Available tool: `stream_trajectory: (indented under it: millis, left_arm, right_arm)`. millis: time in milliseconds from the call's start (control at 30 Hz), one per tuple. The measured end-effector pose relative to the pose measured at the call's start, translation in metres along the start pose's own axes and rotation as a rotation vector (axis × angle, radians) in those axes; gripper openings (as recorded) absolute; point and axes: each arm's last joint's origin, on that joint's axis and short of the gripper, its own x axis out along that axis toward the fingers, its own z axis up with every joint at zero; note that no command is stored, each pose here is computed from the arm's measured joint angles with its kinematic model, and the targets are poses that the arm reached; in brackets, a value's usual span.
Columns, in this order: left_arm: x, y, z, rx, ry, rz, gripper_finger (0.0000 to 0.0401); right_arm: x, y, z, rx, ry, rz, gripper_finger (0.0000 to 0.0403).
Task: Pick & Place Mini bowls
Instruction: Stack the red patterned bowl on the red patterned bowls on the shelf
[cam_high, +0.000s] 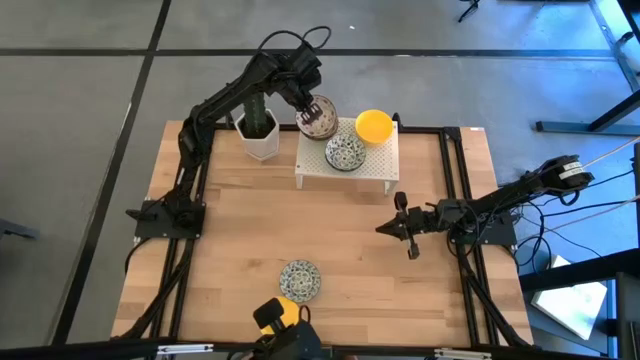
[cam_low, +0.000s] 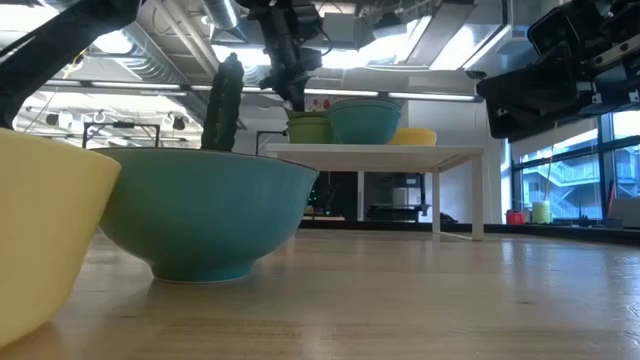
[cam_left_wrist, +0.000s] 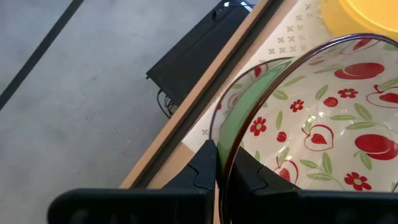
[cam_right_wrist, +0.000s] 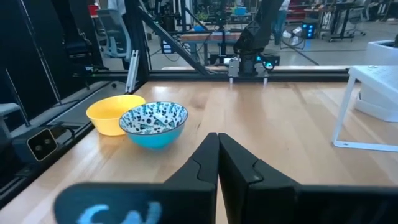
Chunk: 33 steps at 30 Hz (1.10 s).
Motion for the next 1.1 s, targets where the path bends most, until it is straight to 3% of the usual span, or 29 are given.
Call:
stream_trajectory:
  millis: [800,1100]
  left_arm:
    - [0.015,-0.001,-0.001,0.034,0.053,-0.013,0.0014]
    - [0.015,-0.003,0.004,0.028,-0.004,-0.061,0.0037]
  right_arm:
    - [0.000,0.001,-0.001,0.027,0.013,0.029,0.0008]
    - [0.000,0.001,-0.001,0.027,0.013,0.034,0.0008]
